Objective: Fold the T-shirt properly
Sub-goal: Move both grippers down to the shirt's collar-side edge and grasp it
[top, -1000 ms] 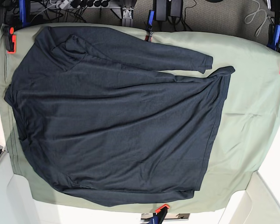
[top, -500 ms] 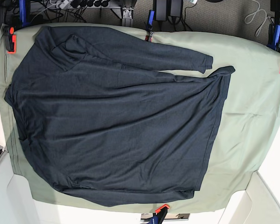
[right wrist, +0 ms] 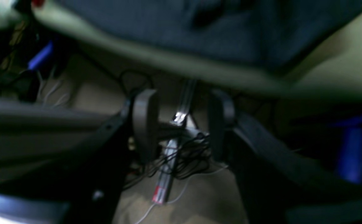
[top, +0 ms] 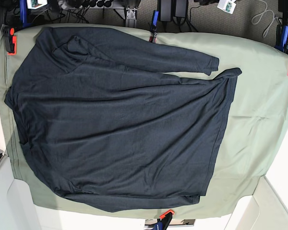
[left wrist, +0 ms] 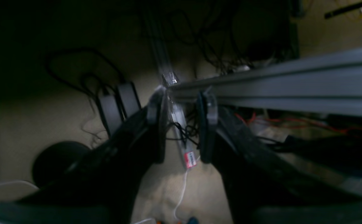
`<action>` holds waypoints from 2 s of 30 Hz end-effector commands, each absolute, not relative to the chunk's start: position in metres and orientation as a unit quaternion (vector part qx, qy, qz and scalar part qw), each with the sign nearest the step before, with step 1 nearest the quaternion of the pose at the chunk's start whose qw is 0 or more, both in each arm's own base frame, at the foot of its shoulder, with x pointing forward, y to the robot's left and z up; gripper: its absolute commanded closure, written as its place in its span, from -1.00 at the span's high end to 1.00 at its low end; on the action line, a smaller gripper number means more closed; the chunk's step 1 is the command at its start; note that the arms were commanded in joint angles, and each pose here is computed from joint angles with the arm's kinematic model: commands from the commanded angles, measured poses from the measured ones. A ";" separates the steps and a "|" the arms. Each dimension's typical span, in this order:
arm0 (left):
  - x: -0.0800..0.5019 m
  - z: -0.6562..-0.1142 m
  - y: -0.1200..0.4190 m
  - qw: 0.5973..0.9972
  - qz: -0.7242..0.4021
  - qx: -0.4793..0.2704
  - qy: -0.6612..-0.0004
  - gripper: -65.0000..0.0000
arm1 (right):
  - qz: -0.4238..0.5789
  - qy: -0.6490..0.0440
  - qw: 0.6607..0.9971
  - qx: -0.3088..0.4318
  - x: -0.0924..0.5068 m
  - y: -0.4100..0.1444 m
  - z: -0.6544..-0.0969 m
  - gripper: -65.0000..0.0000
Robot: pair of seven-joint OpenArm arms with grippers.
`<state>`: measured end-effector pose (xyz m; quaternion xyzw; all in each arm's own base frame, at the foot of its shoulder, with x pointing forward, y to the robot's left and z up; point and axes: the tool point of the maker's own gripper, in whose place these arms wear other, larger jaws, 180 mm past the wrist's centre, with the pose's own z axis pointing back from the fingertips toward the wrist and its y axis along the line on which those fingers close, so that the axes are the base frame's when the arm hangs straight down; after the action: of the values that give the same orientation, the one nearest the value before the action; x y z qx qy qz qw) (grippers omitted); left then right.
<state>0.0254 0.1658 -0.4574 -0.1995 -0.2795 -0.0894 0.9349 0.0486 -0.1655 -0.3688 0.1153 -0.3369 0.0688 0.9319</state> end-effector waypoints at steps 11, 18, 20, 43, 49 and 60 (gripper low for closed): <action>0.053 -0.413 0.162 0.911 -0.158 -0.209 -0.319 0.10 | -0.043 -0.403 0.914 -0.006 0.099 -0.241 -0.337 0.24; 0.074 -0.392 0.166 0.898 -0.181 -0.198 -0.349 0.10 | -0.086 -0.395 0.915 -0.007 0.112 -0.259 -0.370 0.26; 0.082 -0.384 0.177 0.896 -0.180 -0.183 -0.361 0.10 | -0.107 -0.391 0.914 0.004 0.113 -0.261 -0.379 0.26; 0.182 -0.380 0.199 0.868 -0.183 -0.159 -0.434 0.30 | -0.113 -0.398 0.910 0.022 0.127 -0.258 -0.387 0.26; 0.194 -0.394 0.209 0.874 -0.167 -0.154 -0.430 0.30 | -0.121 -0.394 0.911 0.026 0.125 -0.255 -0.390 0.26; 0.194 -0.405 0.185 0.873 -0.190 -0.171 -0.415 0.30 | -0.154 -0.396 0.904 0.045 0.122 -0.241 -0.394 0.26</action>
<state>0.1933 0.1834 -0.4082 -0.1741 -0.4154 -0.1839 0.8737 0.1167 -0.2405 -0.4018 0.0430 -0.3798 -0.1571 0.9106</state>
